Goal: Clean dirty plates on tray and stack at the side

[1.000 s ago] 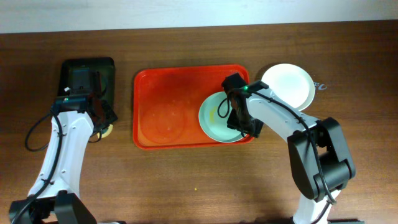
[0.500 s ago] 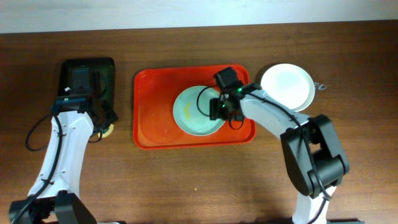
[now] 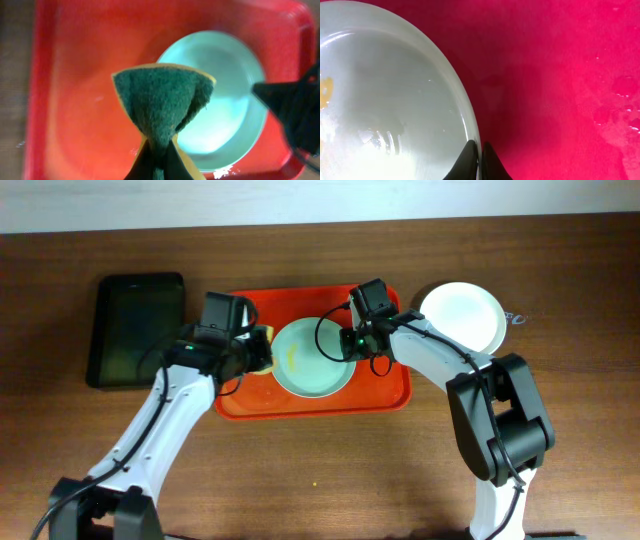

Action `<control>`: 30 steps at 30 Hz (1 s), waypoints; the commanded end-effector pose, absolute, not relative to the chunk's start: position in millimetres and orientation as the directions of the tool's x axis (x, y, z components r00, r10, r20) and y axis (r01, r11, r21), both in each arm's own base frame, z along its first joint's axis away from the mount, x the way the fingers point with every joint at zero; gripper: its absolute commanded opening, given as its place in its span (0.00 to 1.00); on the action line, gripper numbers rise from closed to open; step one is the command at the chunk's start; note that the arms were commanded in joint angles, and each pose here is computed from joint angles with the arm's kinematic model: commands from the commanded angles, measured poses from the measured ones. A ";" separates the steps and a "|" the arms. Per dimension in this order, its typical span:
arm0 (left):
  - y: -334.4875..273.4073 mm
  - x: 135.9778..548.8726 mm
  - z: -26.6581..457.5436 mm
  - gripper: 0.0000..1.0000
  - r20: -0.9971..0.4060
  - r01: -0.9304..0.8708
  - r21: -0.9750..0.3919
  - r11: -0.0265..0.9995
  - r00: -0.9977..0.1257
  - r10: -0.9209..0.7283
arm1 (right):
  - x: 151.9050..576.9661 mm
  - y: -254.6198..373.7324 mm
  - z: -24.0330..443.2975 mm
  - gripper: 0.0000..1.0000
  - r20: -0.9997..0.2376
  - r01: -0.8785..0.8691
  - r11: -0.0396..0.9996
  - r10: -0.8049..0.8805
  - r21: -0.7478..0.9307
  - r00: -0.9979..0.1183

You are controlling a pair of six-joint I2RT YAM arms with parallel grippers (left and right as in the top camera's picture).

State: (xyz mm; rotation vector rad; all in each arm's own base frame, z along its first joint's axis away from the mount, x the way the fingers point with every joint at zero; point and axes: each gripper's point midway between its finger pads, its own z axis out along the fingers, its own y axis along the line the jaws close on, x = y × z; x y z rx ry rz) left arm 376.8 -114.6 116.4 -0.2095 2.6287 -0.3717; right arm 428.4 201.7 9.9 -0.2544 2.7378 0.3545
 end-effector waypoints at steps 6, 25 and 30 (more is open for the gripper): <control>25.7 427.1 98.4 0.00 -0.619 -0.483 -0.076 0.872 -0.663 -0.421 | 427.1 215.6 7.6 0.04 -0.360 -0.241 0.933 -0.135 0.267 -0.923; 173.1 422.5 -2.3 0.03 -0.535 -0.706 -0.096 0.701 -0.558 -0.635 | 431.3 220.1 12.0 0.04 -0.376 -0.248 0.926 -0.130 0.284 -0.917; 173.4 423.7 12.9 0.00 -0.552 -0.704 -0.107 0.702 -0.545 -0.631 | 429.7 219.3 11.1 0.04 -0.369 -0.246 0.927 -0.132 0.283 -0.920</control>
